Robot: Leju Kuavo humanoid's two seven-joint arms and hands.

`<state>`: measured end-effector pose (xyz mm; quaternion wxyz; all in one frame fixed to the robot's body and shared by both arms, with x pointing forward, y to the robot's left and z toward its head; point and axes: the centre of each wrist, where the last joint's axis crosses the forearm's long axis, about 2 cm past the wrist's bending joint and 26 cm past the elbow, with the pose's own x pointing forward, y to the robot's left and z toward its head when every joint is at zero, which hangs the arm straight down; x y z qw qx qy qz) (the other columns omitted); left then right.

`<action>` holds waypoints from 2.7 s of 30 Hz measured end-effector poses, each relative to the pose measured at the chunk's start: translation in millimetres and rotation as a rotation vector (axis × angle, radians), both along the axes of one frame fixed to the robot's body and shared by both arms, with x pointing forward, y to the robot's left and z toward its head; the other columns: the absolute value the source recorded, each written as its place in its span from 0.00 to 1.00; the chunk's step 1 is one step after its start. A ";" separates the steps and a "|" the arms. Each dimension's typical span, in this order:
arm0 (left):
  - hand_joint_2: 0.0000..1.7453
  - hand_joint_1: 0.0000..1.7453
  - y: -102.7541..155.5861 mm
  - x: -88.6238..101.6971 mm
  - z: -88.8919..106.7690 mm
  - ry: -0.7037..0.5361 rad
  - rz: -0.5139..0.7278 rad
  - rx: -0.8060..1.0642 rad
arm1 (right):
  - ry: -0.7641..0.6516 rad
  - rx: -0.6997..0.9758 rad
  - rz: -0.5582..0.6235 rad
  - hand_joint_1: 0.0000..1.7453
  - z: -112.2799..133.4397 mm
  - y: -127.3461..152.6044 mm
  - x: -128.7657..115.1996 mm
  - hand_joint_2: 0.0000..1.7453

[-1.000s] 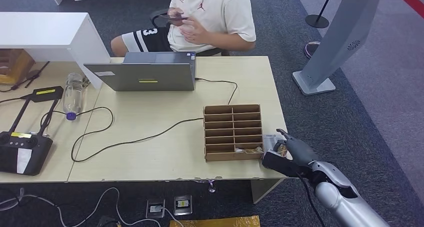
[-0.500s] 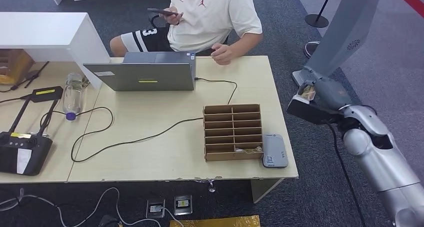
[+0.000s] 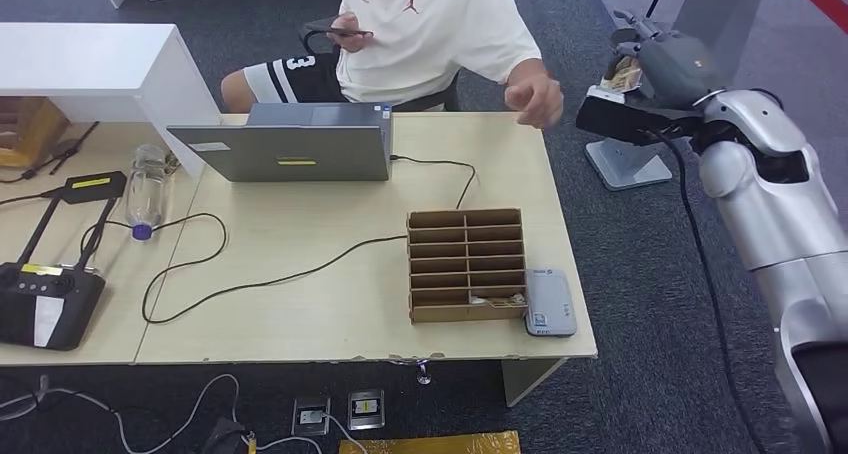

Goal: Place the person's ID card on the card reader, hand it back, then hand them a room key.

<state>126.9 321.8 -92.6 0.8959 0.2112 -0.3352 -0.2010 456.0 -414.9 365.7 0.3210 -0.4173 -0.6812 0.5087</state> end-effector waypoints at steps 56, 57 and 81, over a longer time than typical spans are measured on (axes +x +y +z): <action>0.00 0.00 1.2 -21.1 -5.2 0.014 0.036 -0.014 | 0.250 0.655 0.161 0.00 -77.5 94.5 3.6 1.00; 0.00 0.00 1.2 -21.1 -5.2 0.012 0.036 -0.014 | 0.264 0.676 0.181 0.00 -75.2 95.9 0.3 1.00; 0.00 0.00 1.8 -21.3 -5.2 0.012 0.046 -0.011 | 0.497 0.681 0.287 0.00 -129.1 124.9 -131.2 1.00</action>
